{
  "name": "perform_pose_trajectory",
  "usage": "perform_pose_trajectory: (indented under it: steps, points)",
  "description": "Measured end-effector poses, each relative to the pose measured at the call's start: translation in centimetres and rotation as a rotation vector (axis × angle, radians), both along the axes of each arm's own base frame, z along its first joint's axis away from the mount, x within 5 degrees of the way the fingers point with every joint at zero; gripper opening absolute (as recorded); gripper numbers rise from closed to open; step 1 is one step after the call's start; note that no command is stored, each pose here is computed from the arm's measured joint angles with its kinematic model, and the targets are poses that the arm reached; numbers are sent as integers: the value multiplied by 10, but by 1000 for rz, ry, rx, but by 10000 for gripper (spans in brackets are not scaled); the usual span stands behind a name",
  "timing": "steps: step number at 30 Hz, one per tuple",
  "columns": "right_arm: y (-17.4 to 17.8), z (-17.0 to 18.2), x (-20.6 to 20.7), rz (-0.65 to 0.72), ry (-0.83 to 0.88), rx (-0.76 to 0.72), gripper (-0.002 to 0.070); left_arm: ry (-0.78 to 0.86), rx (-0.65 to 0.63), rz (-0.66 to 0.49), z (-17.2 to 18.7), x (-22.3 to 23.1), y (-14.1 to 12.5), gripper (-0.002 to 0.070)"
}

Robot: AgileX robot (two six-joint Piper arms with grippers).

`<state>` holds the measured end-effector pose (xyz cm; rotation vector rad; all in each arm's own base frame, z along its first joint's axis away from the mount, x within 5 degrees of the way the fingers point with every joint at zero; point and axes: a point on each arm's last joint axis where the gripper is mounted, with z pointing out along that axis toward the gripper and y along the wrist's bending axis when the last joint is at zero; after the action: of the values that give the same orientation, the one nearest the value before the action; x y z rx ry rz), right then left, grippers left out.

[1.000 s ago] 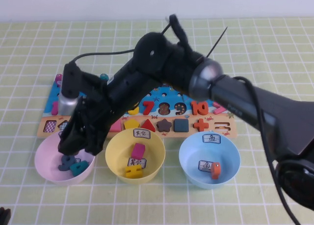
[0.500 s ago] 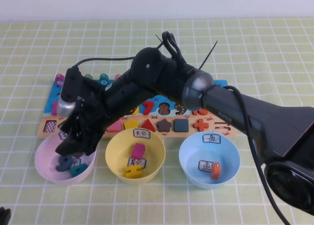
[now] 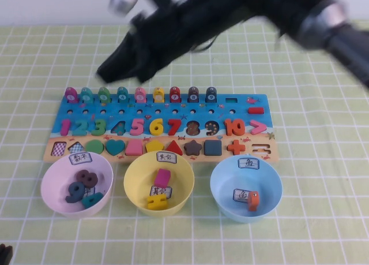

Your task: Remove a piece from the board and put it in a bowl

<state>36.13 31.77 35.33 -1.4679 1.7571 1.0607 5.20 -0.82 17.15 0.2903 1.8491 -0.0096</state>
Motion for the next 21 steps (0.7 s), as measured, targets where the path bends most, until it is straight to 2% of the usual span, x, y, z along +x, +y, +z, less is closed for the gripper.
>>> perform_pose_trajectory:
  steps: [5, 11, 15, 21]
  points:
    - [-59, 39, 10, -207, -1, -61, -13, 0, 0, 0, 0, 0, 0, -5]
    - [-110, 51, -3, -302, 45, -82, -15, 0, 0, 0, 0, 0, 0, -5]
    - [-131, 58, -40, -307, 32, -48, -15, 0, 0, 0, 0, 0, 0, -5]
    - [-163, 71, -105, -452, -131, 64, -16, 0, 0, 0, 0, 0, 0, -5]
